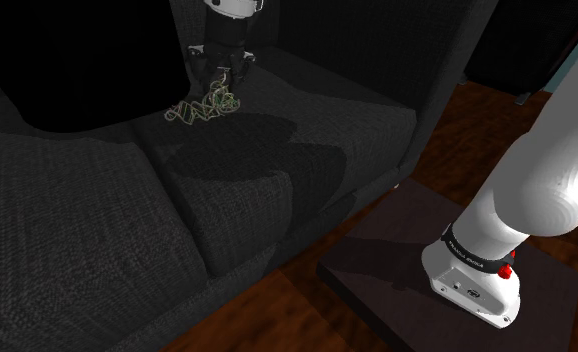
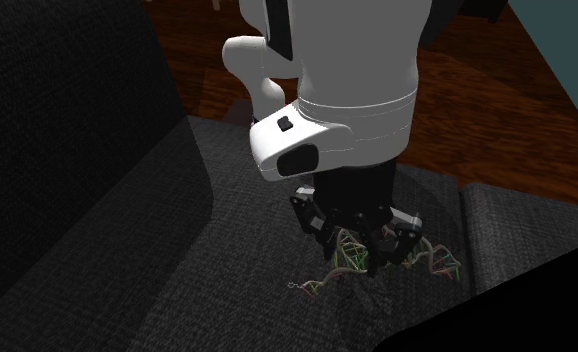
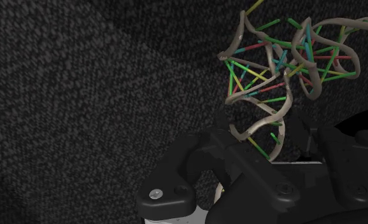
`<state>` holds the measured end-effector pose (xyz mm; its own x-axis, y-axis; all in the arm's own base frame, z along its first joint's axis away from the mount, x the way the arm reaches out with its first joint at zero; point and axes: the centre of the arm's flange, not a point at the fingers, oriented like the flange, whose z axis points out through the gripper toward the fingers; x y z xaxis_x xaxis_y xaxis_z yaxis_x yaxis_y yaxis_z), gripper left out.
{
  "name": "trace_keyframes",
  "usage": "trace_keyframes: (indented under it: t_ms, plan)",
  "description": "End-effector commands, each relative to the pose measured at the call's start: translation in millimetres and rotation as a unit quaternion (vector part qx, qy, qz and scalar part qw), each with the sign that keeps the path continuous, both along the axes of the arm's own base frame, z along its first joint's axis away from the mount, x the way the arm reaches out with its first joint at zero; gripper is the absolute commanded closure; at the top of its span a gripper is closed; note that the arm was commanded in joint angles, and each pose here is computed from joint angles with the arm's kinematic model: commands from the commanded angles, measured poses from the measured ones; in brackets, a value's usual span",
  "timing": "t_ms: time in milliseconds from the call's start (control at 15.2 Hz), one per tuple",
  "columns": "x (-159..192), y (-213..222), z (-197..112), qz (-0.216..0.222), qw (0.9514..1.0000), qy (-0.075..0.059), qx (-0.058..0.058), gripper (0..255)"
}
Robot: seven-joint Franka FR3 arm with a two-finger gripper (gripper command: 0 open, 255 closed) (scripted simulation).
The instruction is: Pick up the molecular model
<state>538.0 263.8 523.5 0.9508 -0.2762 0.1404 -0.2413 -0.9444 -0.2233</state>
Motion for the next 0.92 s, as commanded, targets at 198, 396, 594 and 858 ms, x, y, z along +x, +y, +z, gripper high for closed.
trace_keyframes:
  t_ms: [198, 396, 594, 858]
  plan:
    - [0.3, -0.2, 10.7, 0.0, 1.0, 0.001, 0.0, 255]
    - [0.4, -0.2, 26.5, 0.0, 1.0, 0.001, 0.0, 255]
    - [0.4, -0.2, 42.4, 0.0, 1.0, 0.001, 0.0, 255]
    - [0.4, -0.2, 63.5, 0.0, 1.0, 0.001, 0.0, 255]
